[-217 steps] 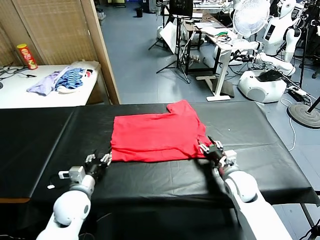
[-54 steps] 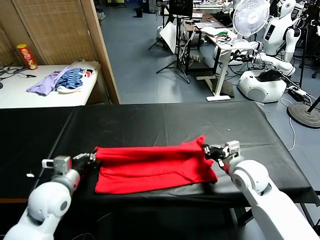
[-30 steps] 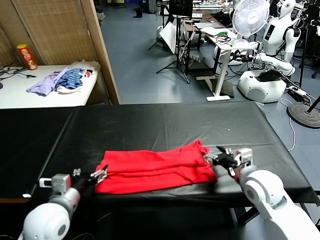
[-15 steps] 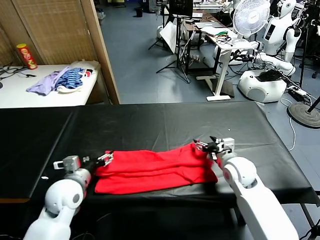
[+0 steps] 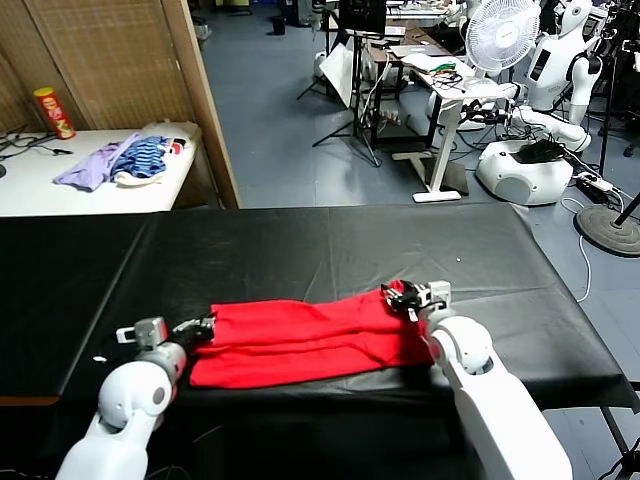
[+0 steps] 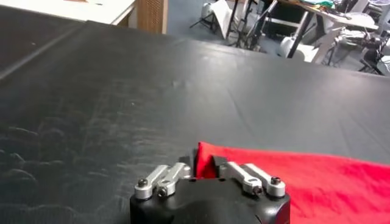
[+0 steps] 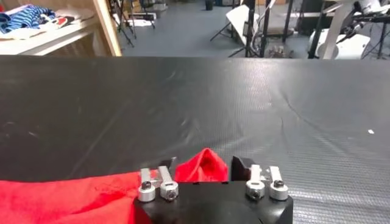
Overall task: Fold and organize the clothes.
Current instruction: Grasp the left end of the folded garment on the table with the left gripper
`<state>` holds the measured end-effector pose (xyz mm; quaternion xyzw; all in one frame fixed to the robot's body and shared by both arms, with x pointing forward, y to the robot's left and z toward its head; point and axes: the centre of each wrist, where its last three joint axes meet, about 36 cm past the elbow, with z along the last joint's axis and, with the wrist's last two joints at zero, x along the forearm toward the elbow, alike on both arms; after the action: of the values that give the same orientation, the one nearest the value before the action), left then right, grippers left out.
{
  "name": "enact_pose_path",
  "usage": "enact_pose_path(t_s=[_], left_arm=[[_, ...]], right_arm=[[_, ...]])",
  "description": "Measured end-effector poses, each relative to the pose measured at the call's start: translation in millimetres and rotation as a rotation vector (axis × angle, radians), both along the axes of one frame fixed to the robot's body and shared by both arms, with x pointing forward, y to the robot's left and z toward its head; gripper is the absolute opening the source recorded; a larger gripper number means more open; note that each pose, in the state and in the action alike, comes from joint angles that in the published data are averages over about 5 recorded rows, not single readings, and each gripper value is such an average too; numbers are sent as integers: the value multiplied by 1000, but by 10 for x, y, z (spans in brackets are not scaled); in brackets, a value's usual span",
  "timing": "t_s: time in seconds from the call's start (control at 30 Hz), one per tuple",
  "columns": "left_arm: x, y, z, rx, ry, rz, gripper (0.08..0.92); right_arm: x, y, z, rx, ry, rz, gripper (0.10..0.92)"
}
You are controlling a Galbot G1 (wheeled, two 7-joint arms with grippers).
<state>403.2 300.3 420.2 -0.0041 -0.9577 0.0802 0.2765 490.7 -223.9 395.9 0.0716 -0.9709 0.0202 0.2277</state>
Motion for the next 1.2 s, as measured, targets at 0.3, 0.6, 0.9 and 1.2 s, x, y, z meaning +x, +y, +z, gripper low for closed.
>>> enact_pose_path(t_s=[0.3, 0.6, 0.9, 1.2], left_arm=[[-102, -107, -5, 135, -102, 19, 127], [-136, -126, -18, 165, -103, 22, 169], [-268, -53, 68, 162, -107, 34, 637], [-518, -127, 34, 67, -70, 63, 797]], right_arm=[[-133, 114, -158, -25, -77, -79, 141], [-276, -40, -118, -3, -76, -33, 378], [-482, -185, 61, 18, -99, -30, 777], [-621, -173, 129, 35, -115, -14, 798]])
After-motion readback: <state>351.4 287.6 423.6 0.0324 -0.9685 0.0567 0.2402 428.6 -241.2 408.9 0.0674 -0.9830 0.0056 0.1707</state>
